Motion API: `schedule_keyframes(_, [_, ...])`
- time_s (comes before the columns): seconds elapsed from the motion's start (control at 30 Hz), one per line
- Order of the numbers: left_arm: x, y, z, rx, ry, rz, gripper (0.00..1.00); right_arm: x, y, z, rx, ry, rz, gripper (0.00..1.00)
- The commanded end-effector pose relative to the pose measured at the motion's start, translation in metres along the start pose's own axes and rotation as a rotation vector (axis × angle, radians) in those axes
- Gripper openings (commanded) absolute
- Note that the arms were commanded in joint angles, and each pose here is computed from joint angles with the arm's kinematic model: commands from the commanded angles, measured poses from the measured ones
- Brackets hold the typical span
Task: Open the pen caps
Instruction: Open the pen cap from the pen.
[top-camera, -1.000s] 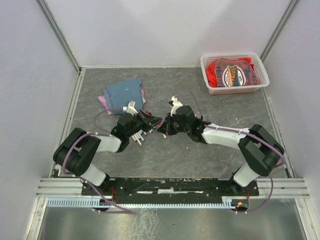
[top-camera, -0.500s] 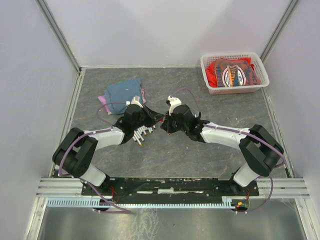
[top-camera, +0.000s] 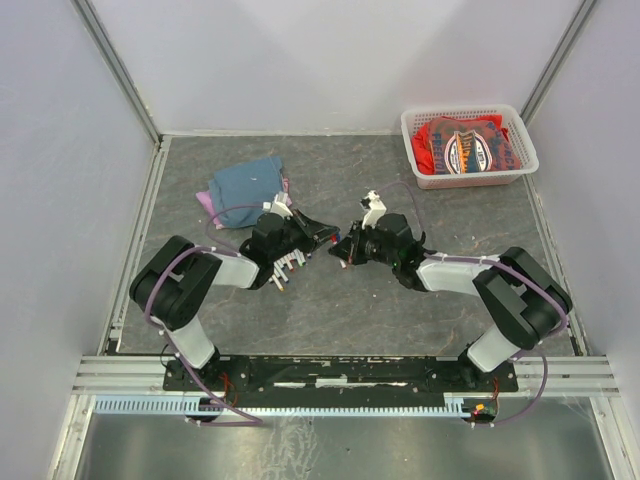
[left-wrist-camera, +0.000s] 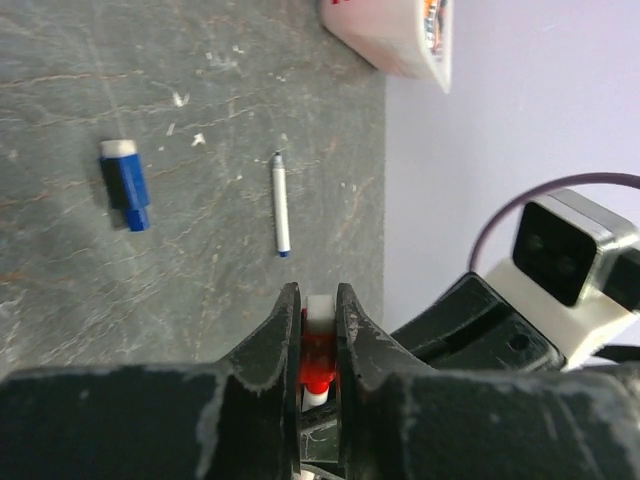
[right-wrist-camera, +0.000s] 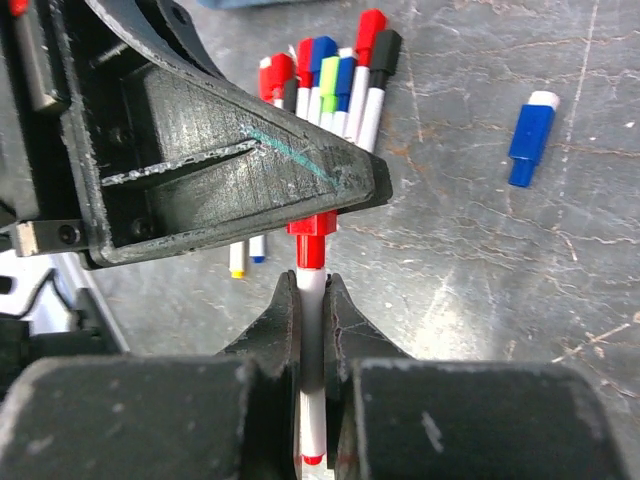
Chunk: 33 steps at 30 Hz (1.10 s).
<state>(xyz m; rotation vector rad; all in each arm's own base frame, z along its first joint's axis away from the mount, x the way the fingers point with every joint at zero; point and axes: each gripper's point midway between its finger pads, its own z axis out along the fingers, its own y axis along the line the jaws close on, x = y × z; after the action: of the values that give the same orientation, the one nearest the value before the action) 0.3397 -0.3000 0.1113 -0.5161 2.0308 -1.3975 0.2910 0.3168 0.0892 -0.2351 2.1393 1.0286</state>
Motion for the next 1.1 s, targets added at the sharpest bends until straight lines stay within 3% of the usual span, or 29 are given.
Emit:
schedule_keyframes(0.0, [-0.052,-0.055,-0.004,0.229,-0.186,-0.025,0.03,-0.005,0.032,-0.012,-0.207,-0.008,0.096,0.01])
schedule_keyframes(0.37, [-0.049,-0.072,-0.009,0.324,-0.152,-0.038,0.03,0.005,0.023,-0.014,-0.224,0.014,0.099,0.01])
schedule_keyframes(0.43, [-0.05,-0.068,-0.009,0.314,-0.144,-0.07,0.03,0.01,0.011,-0.014,-0.159,0.029,0.084,0.01])
schedule_keyframes(0.57, [-0.051,-0.041,-0.001,0.17,-0.138,-0.108,0.03,0.018,-0.032,-0.024,0.127,0.067,-0.083,0.01])
schedule_keyframes(0.73, [-0.069,-0.013,0.0,-0.103,-0.233,-0.012,0.03,0.013,-0.06,-0.04,0.322,0.052,-0.172,0.01])
schedule_keyframes(1.07, [-0.077,-0.012,0.01,-0.216,-0.293,0.057,0.03,0.025,-0.066,-0.038,0.399,0.086,-0.29,0.01])
